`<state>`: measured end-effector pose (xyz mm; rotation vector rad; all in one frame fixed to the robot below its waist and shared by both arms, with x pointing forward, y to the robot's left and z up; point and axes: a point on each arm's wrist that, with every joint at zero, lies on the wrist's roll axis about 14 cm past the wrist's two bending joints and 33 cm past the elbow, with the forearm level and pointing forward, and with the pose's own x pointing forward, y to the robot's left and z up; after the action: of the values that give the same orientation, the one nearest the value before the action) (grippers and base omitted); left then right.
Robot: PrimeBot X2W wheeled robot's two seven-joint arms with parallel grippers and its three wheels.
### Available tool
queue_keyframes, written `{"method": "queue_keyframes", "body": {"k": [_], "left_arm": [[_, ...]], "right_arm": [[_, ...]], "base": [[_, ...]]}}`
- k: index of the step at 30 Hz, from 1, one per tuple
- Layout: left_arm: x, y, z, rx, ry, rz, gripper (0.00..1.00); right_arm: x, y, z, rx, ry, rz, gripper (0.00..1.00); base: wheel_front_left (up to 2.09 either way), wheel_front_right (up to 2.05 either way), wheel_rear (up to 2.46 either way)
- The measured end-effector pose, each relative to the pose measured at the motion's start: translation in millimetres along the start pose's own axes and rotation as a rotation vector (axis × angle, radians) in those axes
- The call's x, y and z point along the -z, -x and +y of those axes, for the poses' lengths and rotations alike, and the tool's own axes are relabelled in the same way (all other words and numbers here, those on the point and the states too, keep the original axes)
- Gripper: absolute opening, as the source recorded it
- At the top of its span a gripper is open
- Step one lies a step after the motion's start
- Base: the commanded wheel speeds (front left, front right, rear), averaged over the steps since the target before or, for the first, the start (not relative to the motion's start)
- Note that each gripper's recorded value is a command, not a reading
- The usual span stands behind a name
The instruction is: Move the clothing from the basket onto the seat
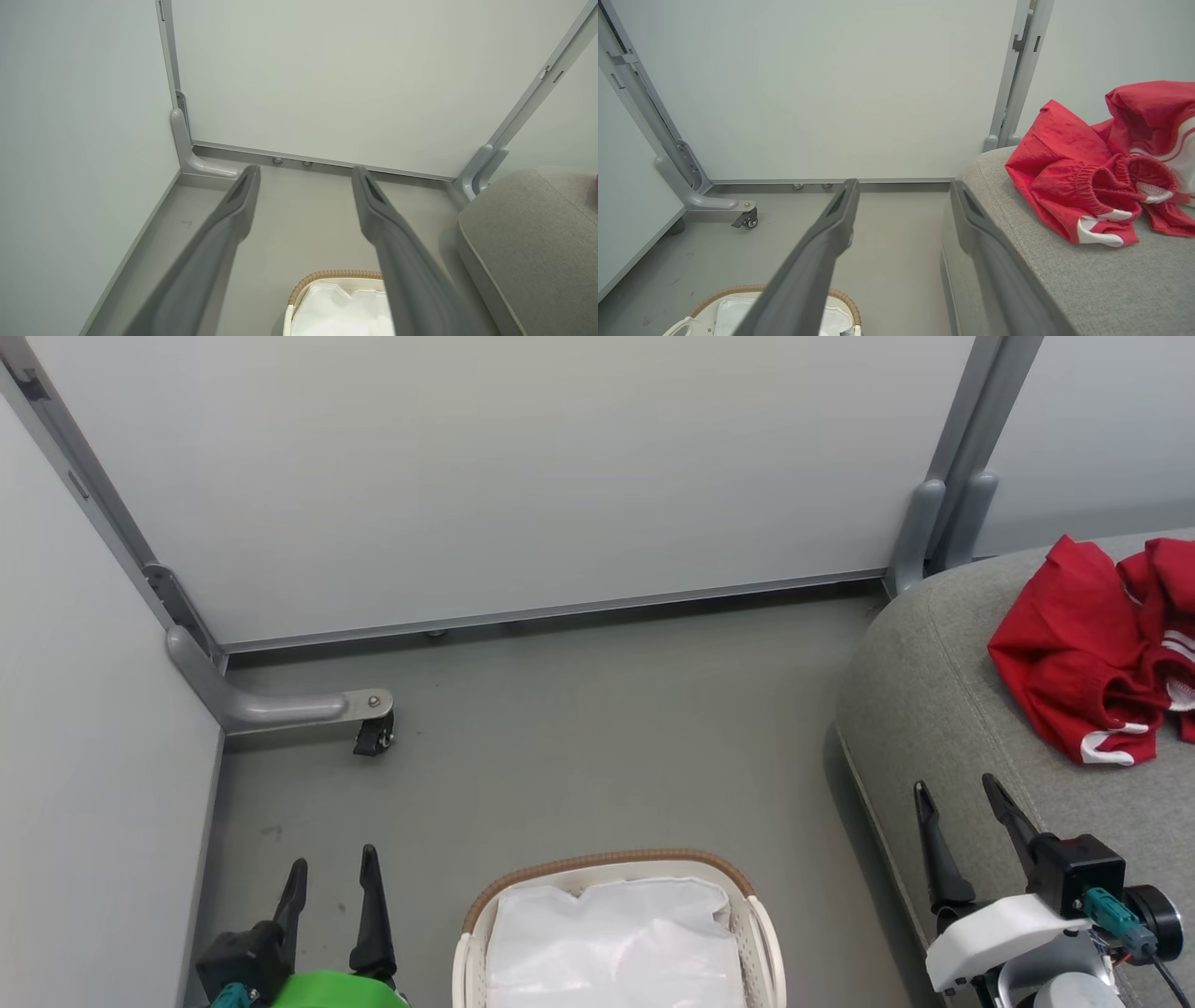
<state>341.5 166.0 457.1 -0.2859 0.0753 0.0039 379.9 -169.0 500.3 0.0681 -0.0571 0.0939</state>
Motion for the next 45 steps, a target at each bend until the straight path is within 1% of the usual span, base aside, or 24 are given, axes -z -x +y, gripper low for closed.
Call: {"method": "queue_keyframes", "body": {"k": [18,19,25,31,45], "left_arm": [[2,1,1,-0.004,-0.002,0.008,1.0],[2,1,1,-0.003,-0.002,0.007,0.0],[19,7,5,-0.018,0.002,0.063,0.0],[22,6,12,-0.054,0.099,0.084,0.0],[17,2,21,-0.101,0.319,0.091,0.0]], "right_arm": [[6,-1,11,-0.032,-0.006,0.018,1.0],[6,-1,12,-0.034,-0.006,0.018,0.0],[28,8,13,-0.027,-0.025,0.09,0.0],[32,9,6,0.018,-0.136,0.115,0.0],[30,9,-5,0.09,-0.387,0.114,0.0]], "base": [[0.0,0.0,0.0],[0.0,0.0,0.0],[0.0,0.0,0.0],[0.0,0.0,0.0],[0.0,0.0,0.0]]}}
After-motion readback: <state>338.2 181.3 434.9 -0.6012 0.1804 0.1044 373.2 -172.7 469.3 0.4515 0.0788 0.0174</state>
